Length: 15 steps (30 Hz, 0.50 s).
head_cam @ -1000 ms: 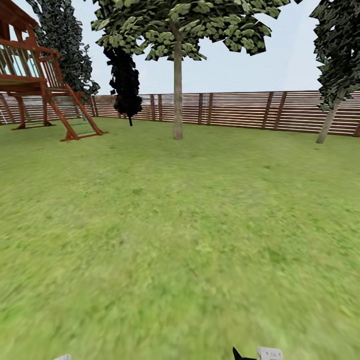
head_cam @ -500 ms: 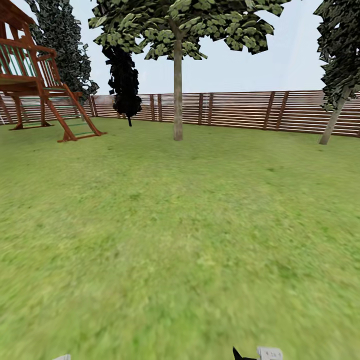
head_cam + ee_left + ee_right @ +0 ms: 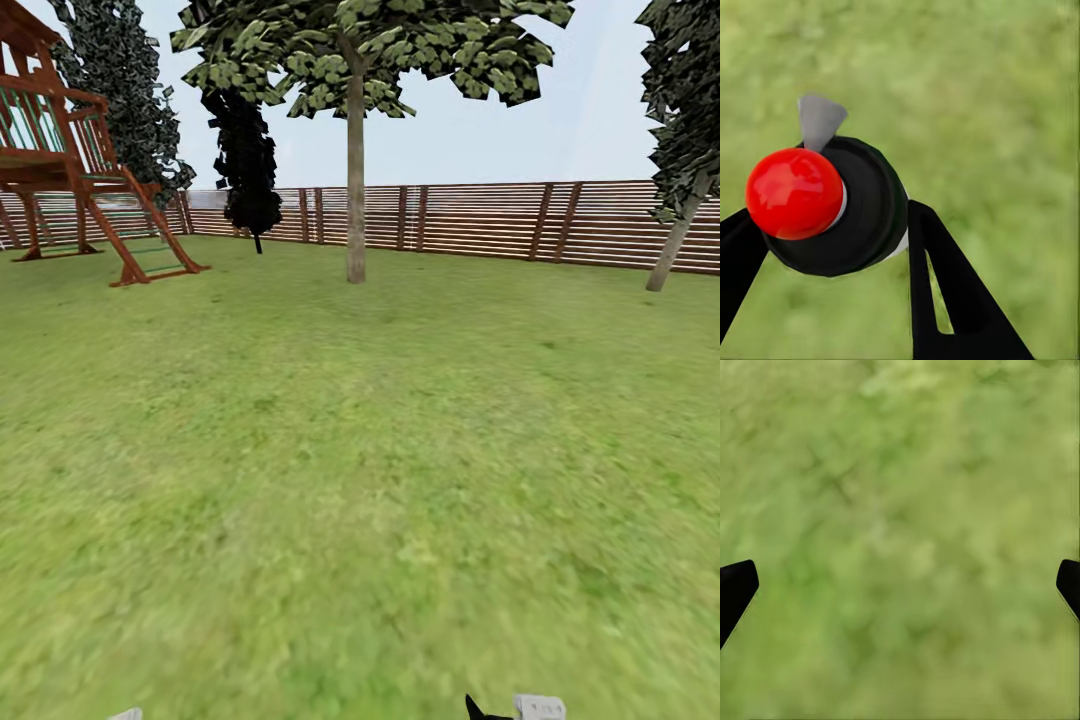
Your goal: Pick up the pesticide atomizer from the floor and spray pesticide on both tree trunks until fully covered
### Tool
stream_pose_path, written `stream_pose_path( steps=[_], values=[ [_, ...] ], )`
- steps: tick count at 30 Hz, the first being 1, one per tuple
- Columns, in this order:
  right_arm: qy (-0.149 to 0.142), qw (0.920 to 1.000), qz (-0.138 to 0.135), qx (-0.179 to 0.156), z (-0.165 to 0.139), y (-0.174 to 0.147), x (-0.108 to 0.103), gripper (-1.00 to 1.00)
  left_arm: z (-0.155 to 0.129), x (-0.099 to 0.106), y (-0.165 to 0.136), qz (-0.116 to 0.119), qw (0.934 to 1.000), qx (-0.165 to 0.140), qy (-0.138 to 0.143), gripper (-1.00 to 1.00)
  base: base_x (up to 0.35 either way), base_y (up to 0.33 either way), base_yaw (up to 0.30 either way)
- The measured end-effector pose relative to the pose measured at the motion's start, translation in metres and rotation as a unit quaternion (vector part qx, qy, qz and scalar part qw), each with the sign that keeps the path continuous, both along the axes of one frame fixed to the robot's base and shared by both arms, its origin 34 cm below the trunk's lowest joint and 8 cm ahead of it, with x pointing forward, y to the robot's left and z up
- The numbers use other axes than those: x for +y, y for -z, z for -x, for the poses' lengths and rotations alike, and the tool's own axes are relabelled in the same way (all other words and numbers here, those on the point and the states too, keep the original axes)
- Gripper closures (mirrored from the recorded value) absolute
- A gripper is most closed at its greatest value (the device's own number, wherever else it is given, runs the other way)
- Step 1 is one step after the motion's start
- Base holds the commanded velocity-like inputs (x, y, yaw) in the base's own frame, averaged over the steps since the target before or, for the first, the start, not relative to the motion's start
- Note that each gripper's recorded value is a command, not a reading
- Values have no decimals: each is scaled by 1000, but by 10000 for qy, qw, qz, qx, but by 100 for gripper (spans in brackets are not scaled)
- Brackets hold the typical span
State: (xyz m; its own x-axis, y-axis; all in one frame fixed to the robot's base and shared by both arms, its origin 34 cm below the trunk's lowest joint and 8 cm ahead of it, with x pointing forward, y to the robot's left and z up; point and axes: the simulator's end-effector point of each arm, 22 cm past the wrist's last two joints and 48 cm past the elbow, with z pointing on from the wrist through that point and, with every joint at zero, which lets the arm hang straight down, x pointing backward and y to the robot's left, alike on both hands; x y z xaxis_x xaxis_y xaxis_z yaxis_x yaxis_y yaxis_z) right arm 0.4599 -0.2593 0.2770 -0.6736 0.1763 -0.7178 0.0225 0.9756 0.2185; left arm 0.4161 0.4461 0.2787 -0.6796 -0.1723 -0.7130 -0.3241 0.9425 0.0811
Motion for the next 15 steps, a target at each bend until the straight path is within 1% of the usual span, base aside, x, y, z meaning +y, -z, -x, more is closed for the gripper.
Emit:
stream_pose_path(
  steps=[15],
  values=[
    [-2,10000,2,0,0,0,0,-100,0,0,0,-1,10000,-2,-4,100,339,0,0]
  ],
)
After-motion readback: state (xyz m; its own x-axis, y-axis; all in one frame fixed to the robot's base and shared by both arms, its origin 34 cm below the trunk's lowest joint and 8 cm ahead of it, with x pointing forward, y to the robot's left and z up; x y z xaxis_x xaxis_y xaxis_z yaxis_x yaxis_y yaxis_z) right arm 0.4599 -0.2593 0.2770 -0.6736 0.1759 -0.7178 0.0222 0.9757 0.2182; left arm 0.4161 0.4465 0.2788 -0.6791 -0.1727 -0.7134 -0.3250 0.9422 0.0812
